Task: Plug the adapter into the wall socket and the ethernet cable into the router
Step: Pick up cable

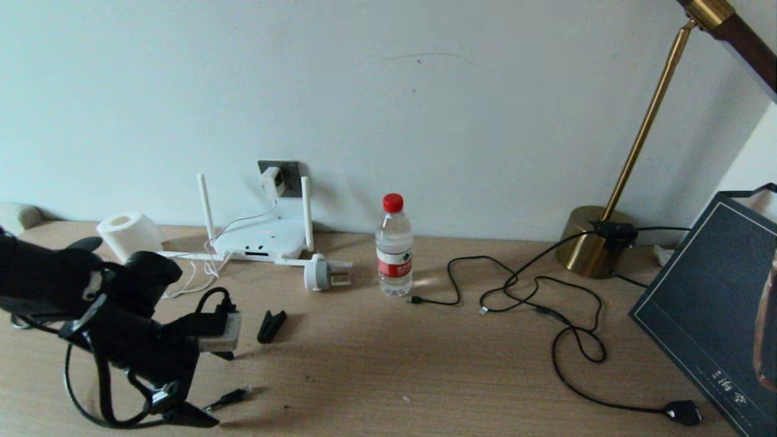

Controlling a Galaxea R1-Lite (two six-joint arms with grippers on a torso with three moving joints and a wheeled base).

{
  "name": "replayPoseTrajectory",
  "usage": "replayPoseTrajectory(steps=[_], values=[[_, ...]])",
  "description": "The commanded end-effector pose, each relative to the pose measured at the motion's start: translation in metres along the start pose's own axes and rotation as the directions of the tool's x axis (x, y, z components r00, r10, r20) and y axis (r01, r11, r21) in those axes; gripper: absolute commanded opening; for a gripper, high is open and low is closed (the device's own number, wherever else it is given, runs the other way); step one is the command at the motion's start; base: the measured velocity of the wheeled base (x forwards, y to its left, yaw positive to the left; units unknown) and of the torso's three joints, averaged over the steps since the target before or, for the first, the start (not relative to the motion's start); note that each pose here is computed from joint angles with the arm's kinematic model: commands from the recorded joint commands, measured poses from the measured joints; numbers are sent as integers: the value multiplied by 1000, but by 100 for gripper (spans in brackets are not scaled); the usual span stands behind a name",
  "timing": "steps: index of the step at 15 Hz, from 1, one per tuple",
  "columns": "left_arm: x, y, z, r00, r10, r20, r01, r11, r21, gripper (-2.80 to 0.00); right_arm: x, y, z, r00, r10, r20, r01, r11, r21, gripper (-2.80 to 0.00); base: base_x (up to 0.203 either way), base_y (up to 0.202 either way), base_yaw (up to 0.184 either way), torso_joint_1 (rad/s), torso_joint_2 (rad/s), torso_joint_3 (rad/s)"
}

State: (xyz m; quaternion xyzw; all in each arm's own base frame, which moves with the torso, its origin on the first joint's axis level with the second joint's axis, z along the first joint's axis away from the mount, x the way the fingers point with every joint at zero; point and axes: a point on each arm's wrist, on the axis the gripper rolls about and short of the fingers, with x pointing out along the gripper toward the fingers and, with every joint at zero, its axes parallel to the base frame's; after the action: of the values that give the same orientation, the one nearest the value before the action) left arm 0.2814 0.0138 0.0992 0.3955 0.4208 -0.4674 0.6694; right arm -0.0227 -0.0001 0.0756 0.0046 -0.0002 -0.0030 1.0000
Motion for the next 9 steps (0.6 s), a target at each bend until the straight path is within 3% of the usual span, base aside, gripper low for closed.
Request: replayPoseTrajectory(steps=[1, 9], values=[[4, 1, -1, 1000, 1, -12, -1, 1000, 5, 0, 0, 0, 0, 1000, 0, 0, 0, 1000, 0, -280, 0, 0, 0, 0, 0, 0], [3, 5, -1, 998, 48, -50, -47, 999, 17, 0, 0, 0, 0, 1000, 0, 0, 0, 1000, 0, -280, 0, 0, 0, 0, 0, 0]])
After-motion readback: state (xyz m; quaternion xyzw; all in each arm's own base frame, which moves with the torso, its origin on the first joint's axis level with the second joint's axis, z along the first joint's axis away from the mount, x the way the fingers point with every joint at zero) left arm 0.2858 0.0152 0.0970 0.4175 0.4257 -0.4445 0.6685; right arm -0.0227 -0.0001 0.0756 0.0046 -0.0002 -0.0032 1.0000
